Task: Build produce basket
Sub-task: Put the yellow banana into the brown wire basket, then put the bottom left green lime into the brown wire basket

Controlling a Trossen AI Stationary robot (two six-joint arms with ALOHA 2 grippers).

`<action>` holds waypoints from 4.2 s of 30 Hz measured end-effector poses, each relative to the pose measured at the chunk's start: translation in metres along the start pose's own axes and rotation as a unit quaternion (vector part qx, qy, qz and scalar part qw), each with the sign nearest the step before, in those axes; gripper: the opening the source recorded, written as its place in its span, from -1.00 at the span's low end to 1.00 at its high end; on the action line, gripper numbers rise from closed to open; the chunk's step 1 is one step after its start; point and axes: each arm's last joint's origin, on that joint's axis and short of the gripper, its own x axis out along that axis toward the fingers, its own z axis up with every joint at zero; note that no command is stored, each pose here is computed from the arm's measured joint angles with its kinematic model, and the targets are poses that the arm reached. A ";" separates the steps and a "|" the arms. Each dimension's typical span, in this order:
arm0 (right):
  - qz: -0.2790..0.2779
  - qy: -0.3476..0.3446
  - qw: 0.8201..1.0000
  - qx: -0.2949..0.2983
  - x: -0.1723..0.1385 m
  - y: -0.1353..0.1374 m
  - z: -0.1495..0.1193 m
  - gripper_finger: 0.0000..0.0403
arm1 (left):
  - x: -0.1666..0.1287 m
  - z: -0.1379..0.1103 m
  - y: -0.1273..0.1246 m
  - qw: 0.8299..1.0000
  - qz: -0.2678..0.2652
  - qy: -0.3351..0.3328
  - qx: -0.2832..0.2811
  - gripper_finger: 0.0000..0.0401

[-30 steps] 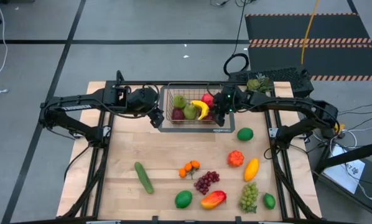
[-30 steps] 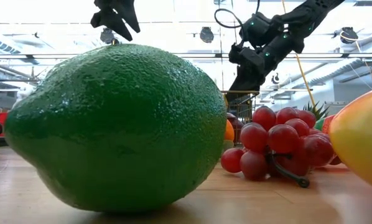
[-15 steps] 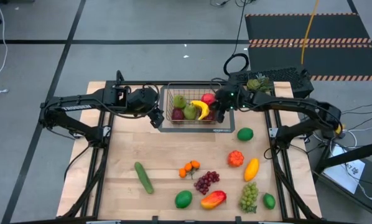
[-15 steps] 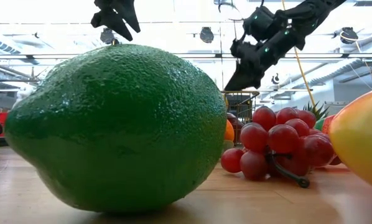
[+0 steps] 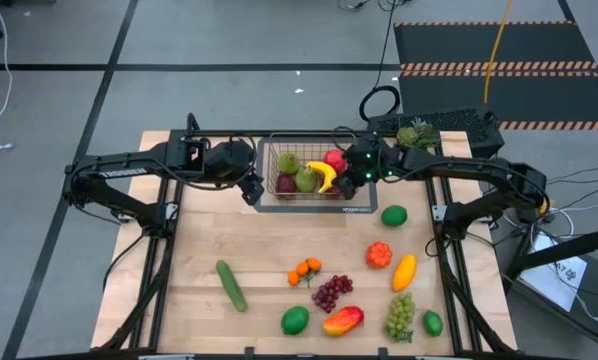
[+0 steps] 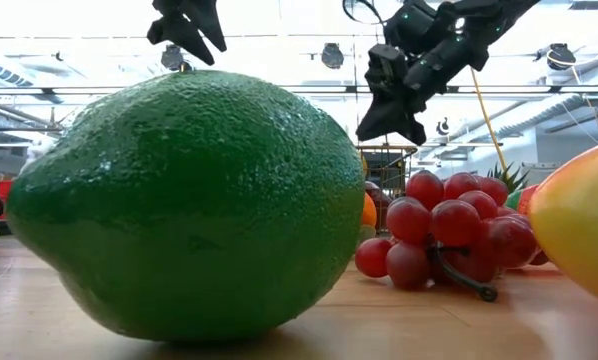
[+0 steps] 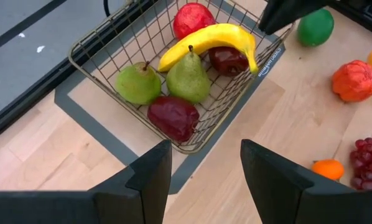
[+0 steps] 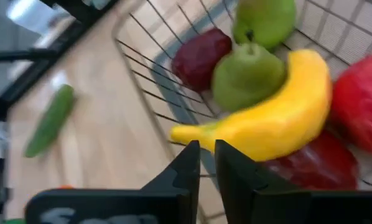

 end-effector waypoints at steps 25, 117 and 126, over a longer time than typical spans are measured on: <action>-0.016 -0.010 0.999 -0.038 0.009 -0.005 0.002 -1.00 | 0.000 0.000 0.000 1.000 -0.001 -0.001 -0.014 -0.05; 0.211 0.196 0.949 -0.125 -0.136 0.133 -0.130 -1.00 | 0.109 -0.224 -0.268 0.977 -0.134 0.159 0.044 0.96; 0.208 0.197 0.949 -0.133 -0.138 0.131 -0.131 -1.00 | 0.119 -0.221 -0.263 0.979 -0.114 0.160 0.049 0.96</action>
